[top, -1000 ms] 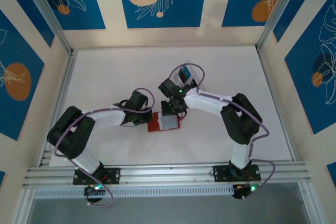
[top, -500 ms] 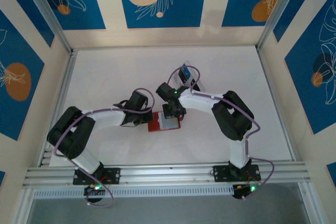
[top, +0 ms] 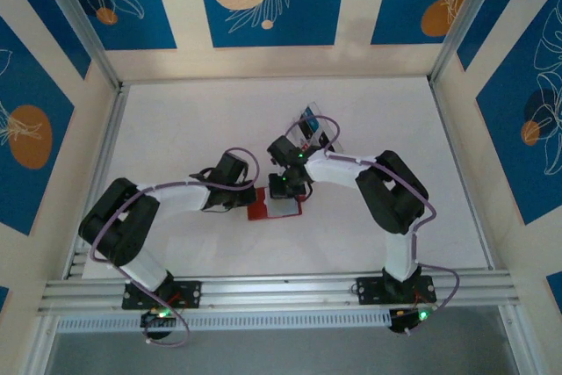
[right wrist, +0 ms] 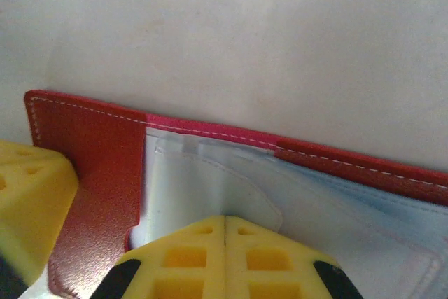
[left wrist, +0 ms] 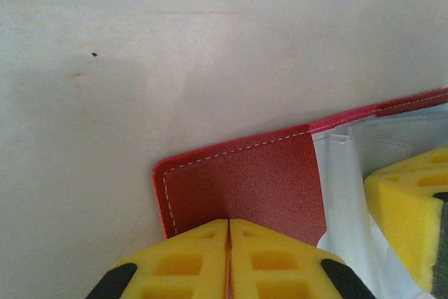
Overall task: Put the credit cards into the card holder
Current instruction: Flip over the card slot on the card holder.
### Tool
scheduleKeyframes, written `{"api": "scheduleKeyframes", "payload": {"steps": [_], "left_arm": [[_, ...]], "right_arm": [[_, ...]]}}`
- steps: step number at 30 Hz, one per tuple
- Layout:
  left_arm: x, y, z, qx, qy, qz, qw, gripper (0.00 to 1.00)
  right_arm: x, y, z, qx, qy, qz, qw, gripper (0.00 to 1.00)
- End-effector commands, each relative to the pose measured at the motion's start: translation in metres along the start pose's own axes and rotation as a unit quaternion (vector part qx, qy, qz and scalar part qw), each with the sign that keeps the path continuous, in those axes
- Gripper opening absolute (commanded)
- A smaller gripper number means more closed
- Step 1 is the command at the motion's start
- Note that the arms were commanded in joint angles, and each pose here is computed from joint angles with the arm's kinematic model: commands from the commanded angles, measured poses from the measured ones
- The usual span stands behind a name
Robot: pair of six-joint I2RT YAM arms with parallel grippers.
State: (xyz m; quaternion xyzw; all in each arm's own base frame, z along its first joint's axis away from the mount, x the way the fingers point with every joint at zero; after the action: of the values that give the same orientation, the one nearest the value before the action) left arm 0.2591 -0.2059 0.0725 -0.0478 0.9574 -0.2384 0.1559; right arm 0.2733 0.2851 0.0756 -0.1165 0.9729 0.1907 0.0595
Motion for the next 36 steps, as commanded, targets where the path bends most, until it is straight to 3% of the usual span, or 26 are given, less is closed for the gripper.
{"api": "scheduleKeyframes", "payload": {"steps": [1,10,17,24,36], "left_arm": [[0.007,-0.001,0.002,0.005,0.019,0.022,1.000,0.17],[0.011,-0.024,-0.024,0.040,-0.005,0.089,0.995,0.47],[0.039,-0.048,-0.018,0.012,0.008,0.157,0.987,0.54],[0.047,-0.055,-0.003,-0.026,0.015,0.181,0.983,0.49],[0.051,-0.047,0.011,-0.074,0.024,0.176,0.981,0.11]], "right_arm": [[0.008,0.000,0.000,-0.068,0.029,0.032,0.997,0.06],[0.007,-0.019,0.007,-0.073,0.036,0.071,0.994,0.08],[0.007,-0.023,0.012,-0.071,0.042,0.080,0.993,0.08],[0.007,-0.023,0.011,-0.071,0.044,0.079,0.993,0.09],[0.002,-0.016,-0.011,-0.063,0.025,0.049,0.997,0.11]]}}
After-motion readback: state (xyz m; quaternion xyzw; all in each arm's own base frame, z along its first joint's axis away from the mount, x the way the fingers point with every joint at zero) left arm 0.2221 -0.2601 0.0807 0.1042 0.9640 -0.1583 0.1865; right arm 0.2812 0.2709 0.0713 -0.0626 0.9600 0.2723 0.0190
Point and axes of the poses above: each hand's point on the last joint's axis, 136 mm out from that joint toward the fingers, its own z axis out along the fingers, its own y axis along the line the jaws close on, x = y × z, the point moved 6 cm from there along -z, back along the fingers, and after that the axes turned 4 degrees about -z, right-handed, at the moved point
